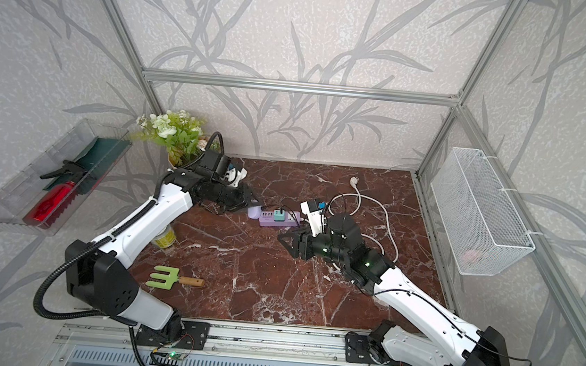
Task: Charge the bluetooth headset
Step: Place the bluetooth headset at the center of the board.
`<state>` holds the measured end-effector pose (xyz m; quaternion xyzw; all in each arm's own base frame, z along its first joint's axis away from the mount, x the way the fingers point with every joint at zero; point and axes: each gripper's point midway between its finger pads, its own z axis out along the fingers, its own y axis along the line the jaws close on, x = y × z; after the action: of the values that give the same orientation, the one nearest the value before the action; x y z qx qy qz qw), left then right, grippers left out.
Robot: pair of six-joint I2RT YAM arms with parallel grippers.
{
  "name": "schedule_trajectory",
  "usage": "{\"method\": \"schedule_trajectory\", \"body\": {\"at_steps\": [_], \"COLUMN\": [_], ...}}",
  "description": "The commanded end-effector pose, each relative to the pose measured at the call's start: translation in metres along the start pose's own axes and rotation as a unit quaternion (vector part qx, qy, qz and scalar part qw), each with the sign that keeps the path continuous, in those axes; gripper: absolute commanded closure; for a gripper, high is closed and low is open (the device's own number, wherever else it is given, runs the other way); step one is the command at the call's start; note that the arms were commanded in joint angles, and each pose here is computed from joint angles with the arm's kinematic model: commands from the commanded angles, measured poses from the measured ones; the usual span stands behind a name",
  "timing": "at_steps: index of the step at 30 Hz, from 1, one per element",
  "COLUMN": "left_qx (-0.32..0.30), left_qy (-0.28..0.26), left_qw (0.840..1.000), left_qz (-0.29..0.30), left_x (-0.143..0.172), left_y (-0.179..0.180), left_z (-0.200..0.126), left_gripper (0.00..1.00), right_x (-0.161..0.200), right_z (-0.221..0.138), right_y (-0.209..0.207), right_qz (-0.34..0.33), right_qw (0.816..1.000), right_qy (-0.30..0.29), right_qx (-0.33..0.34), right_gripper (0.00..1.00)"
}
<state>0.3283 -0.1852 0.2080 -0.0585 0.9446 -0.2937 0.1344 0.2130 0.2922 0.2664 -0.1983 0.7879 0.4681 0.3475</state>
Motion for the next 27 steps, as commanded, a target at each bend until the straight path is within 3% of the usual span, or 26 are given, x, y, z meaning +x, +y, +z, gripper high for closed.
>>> {"method": "schedule_trajectory", "body": {"at_steps": [1,6,9,20,27], "left_qx": [-0.13,-0.194,-0.233,-0.236,-0.252], "left_qy": [0.092,0.157,0.172,0.133,0.106], "left_qw": [0.987,0.968,0.957,0.963,0.962], "left_qz": [-0.009,-0.026,-0.02,-0.02,-0.009], "left_x": [0.049,0.089,0.096,0.076,0.066], "left_y": [0.062,0.102,0.122,0.143,0.157], "left_z": [0.005,0.026,0.038,0.103,0.124], "left_gripper": [1.0,1.0,1.0,1.0,1.0], "right_x": [-0.005,-0.015,-0.015,-0.006,-0.003], "right_z": [-0.019,-0.045,-0.05,-0.046,-0.043], "right_y": [0.018,0.009,-0.008,-0.059,-0.073], "right_qz": [-0.024,-0.049,-0.035,0.014,0.03], "right_qw": [0.999,0.998,0.997,0.994,0.992], "right_qy": [-0.006,-0.034,-0.041,-0.048,-0.05], "right_qx": [-0.022,0.025,0.048,0.098,0.115], "right_gripper": [0.34,0.32,0.3,0.28,0.27]}}
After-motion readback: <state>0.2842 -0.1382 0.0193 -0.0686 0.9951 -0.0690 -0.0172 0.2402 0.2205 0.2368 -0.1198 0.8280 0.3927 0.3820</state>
